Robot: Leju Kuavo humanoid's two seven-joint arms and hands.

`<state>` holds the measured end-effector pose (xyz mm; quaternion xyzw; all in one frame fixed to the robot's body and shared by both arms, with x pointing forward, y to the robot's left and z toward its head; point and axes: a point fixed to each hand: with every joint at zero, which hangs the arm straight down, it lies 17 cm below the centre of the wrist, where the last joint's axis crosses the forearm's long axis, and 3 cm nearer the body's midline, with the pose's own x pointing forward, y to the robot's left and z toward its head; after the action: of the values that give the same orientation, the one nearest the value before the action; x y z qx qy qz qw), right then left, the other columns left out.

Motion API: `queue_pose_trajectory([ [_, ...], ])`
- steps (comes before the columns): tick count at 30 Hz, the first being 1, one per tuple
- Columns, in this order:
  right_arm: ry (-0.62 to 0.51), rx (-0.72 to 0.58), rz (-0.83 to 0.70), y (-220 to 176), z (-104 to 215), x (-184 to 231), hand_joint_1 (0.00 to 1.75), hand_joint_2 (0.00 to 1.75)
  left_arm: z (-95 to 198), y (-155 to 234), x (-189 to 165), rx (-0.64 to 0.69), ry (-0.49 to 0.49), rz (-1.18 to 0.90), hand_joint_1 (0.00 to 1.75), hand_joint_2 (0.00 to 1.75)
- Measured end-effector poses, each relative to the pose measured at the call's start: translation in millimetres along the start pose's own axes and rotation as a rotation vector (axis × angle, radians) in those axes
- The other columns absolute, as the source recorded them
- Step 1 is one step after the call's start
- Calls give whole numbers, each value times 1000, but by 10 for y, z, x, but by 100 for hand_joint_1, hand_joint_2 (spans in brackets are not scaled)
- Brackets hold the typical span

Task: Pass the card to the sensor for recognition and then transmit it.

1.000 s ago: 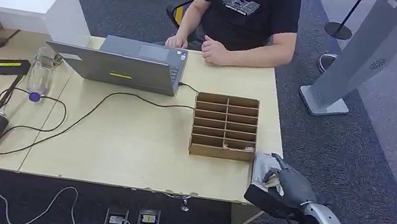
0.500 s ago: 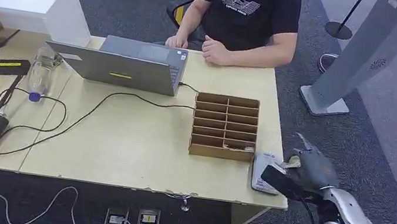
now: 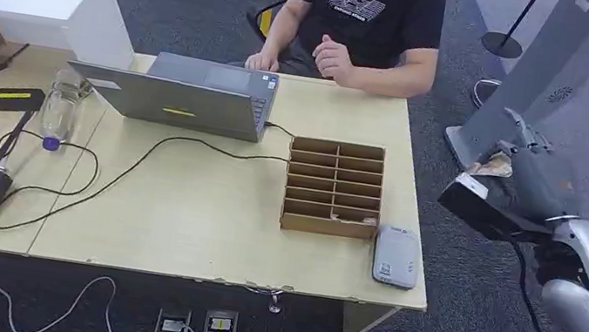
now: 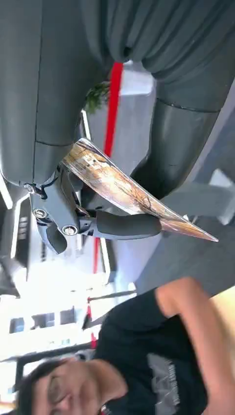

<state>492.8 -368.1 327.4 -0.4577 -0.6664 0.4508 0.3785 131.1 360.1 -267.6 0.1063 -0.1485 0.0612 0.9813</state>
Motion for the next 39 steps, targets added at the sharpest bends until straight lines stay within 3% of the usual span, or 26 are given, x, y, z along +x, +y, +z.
queue_pose_trajectory([
  [5, -69, -94, 77, -407, -286, 194, 175, 175, 3, -26, 17, -10, -5, -4, 0, 0],
  [9, -100, -130, 127, -440, -455, 368, 175, 175, 5, -49, 25, -16, -8, -17, 0, 0],
  [20, -98, -87, 73, 146, -1006, 708, 175, 175, 7, -162, 205, -46, -30, -79, 0, 0],
  [36, -59, 54, -11, 956, -1287, 876, 175, 175, 5, -192, 232, -51, -7, -124, 0, 0],
  [37, -57, 66, -13, 1006, -1284, 868, 0, 175, 6, -194, 228, -54, -5, -124, 0, 0],
  [39, -45, 81, -20, 1092, -1272, 832, 0, 175, 7, -198, 222, -56, -2, -125, 0, 0],
])
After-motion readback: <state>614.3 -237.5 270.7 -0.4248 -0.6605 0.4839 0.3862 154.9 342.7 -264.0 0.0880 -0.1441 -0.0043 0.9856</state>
